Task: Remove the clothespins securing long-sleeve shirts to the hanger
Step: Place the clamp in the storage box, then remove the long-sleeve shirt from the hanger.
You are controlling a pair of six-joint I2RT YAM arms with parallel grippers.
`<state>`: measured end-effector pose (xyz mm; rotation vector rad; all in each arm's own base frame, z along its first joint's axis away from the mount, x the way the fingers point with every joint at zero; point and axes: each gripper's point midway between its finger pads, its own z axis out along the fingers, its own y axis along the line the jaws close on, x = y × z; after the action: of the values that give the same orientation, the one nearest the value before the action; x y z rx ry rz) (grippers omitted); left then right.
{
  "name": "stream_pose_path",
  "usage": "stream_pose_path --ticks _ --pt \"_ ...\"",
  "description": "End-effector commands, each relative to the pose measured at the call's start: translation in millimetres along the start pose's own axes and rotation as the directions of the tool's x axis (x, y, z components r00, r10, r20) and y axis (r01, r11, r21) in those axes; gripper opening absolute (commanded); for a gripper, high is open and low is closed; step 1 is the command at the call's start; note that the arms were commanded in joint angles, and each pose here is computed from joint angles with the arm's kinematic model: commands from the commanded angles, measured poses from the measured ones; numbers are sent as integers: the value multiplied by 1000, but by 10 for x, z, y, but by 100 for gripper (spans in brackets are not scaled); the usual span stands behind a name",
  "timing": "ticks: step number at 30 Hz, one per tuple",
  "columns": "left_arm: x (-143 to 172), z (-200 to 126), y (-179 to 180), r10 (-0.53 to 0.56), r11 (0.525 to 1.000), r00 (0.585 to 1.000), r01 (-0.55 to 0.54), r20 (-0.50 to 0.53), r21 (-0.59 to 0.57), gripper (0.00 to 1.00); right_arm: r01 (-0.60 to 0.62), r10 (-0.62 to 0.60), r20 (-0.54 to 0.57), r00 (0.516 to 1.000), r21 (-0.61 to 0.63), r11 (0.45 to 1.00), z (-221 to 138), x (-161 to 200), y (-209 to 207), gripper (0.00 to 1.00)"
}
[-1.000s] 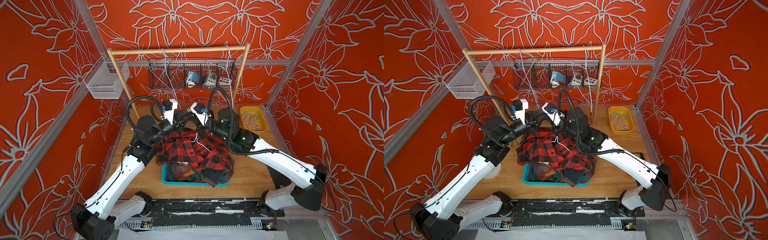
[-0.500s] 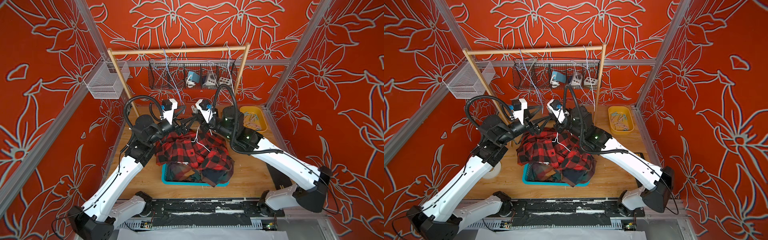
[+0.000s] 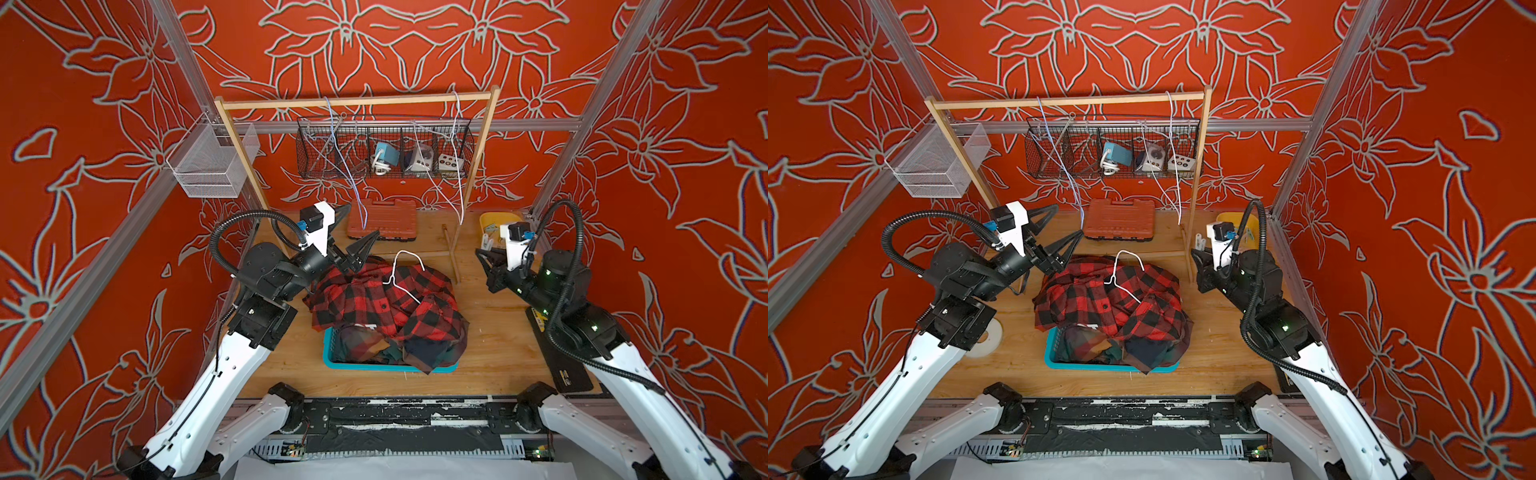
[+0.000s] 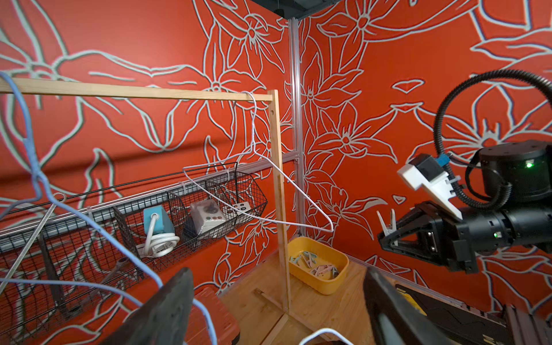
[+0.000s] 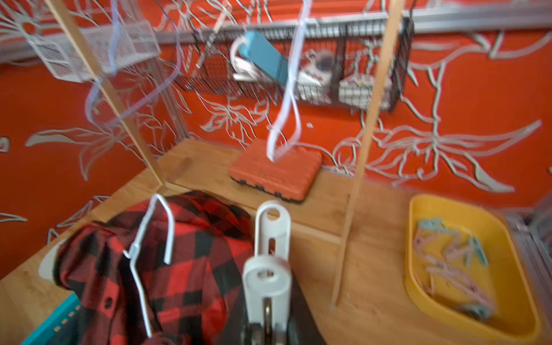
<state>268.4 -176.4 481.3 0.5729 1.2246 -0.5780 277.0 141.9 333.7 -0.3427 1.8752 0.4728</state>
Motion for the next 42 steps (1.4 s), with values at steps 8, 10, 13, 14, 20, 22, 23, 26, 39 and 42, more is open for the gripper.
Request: stream_pose_path --ticks 8,10,13,14,20,22,23,26,39,42 --pt "328 -99 194 8 997 996 -15 -85 -81 85 -352 365 -104 925 125 928 550 492 -1070 0" --pt "419 -154 231 4 995 994 -15 -107 -102 86 -398 415 -68 907 176 900 673 480 -1387 0" --pt "556 -236 273 -2 992 990 -15 -138 -124 86 -429 455 -66 888 238 872 939 524 -1771 0" --pt "590 -259 290 -5 991 989 -15 -146 -132 86 -433 464 -74 883 254 865 1048 554 -1880 0" --pt "780 -354 318 -47 987 983 18 -177 -162 86 -475 545 -139 827 347 809 1669 841 -2501 32" --pt "824 -388 317 -61 985 981 30 -183 -168 86 -492 568 -131 813 368 789 1752 864 -2667 42" --pt "837 -401 311 -65 985 981 34 -184 -169 86 -506 581 -127 804 368 780 1764 863 -2715 44" --pt "878 -431 303 -76 984 978 43 -194 -173 86 -520 582 -106 806 342 782 1700 760 -2695 47" --pt "1102 -540 329 -153 971 958 101 -242 -215 86 -189 154 -120 981 -386 903 288 27 5 46" --pt "1093 -577 321 -163 969 957 110 -238 -221 86 -126 46 -156 987 -549 826 21 121 572 45"
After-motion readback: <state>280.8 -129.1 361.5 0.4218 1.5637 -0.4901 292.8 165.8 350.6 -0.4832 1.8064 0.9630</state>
